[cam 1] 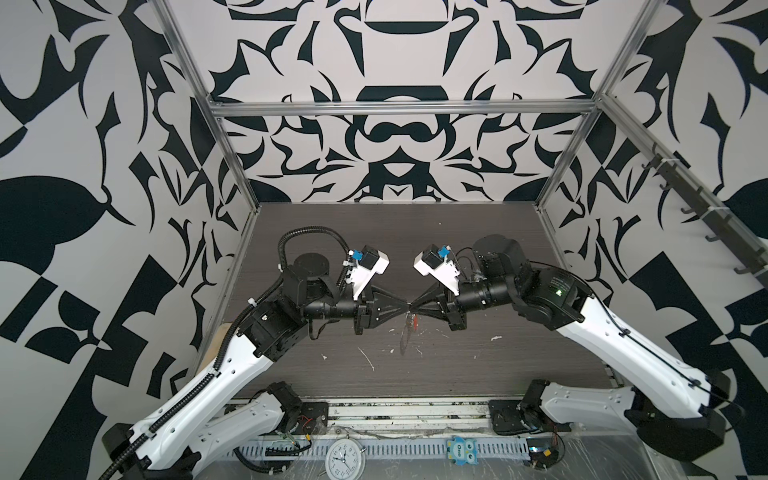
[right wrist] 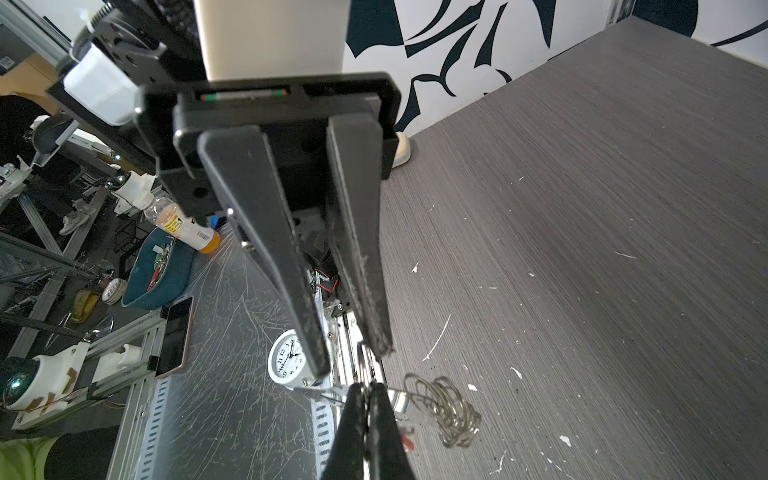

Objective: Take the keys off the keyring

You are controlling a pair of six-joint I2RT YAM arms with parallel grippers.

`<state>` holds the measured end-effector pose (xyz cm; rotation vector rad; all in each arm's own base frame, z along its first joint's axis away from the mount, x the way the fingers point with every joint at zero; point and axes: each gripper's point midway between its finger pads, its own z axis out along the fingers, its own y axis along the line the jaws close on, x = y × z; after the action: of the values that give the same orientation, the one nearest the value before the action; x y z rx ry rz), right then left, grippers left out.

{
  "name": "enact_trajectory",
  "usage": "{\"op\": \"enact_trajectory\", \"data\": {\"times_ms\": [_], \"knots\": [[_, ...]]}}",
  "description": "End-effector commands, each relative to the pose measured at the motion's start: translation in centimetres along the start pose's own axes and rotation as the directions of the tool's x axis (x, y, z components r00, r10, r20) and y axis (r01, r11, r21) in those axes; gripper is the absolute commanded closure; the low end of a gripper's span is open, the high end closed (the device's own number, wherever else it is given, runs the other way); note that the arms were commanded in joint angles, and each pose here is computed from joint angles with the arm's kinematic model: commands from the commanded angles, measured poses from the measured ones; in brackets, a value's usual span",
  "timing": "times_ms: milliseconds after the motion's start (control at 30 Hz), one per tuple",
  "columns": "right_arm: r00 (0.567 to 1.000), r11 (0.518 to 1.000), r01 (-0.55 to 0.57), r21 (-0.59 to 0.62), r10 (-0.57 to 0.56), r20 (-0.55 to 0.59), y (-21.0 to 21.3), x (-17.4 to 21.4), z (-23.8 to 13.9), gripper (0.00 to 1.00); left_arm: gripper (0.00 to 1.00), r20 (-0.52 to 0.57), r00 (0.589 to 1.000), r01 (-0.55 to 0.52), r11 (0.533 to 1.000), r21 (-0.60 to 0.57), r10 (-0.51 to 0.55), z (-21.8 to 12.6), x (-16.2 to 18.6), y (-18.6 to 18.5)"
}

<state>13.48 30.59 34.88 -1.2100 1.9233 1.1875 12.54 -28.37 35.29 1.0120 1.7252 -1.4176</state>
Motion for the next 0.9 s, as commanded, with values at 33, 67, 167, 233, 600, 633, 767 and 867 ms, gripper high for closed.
{"op": "enact_trajectory", "data": {"times_ms": [33, 67, 167, 233, 600, 633, 767, 867], "knots": [[0.994, 0.998, 0.069, -0.008, -0.068, 0.083, 1.1, -2.8, -1.3, 1.0, 0.81, 0.001, 1.0, -0.007, 1.0, 0.018, 0.007, -0.2, -0.7, -0.7], [0.994, 0.998, 0.068, -0.01, -0.067, 0.083, 1.2, -2.8, -1.3, 1.0, 0.83, 0.004, 1.0, -0.008, 1.0, 0.02, 0.008, -0.2, -0.8, -0.8], [0.994, 0.998, 0.063, -0.008, -0.062, 0.088, 1.1, -2.9, -1.2, 1.0, 0.91, 0.019, 1.0, -0.01, 1.0, 0.023, 0.009, -0.2, -1.1, -0.8], [0.994, 0.998, 0.058, -0.008, -0.057, 0.097, 1.0, -3.0, -1.1, 1.0, 1.0, 0.041, 0.999, -0.014, 1.0, 0.028, 0.013, -0.3, -1.5, -1.0], [0.99, 0.998, 0.062, 0.011, -0.063, 0.129, 0.7, -2.3, -1.3, 0.76, 1.0, 0.1, 0.994, -0.052, 0.998, 0.022, 0.05, -0.9, -2.2, -1.4], [0.989, 0.998, 0.06, 0.01, -0.061, 0.133, 0.7, -2.3, -1.3, 0.76, 1.0, 0.103, 0.993, -0.053, 0.998, 0.022, 0.051, -1.0, -2.3, -1.5], [0.989, 0.998, 0.055, 0.002, -0.055, 0.139, 0.7, -2.2, -1.1, 0.84, 1.0, 0.11, 0.993, -0.055, 0.998, 0.023, 0.052, -1.0, -2.4, -1.5], [0.989, 0.999, 0.048, -0.004, -0.047, 0.141, 0.6, -2.2, -0.9, 0.98, 1.0, 0.128, 0.991, -0.052, 0.999, 0.016, 0.05, -1.0, -2.7, -1.4]]}}
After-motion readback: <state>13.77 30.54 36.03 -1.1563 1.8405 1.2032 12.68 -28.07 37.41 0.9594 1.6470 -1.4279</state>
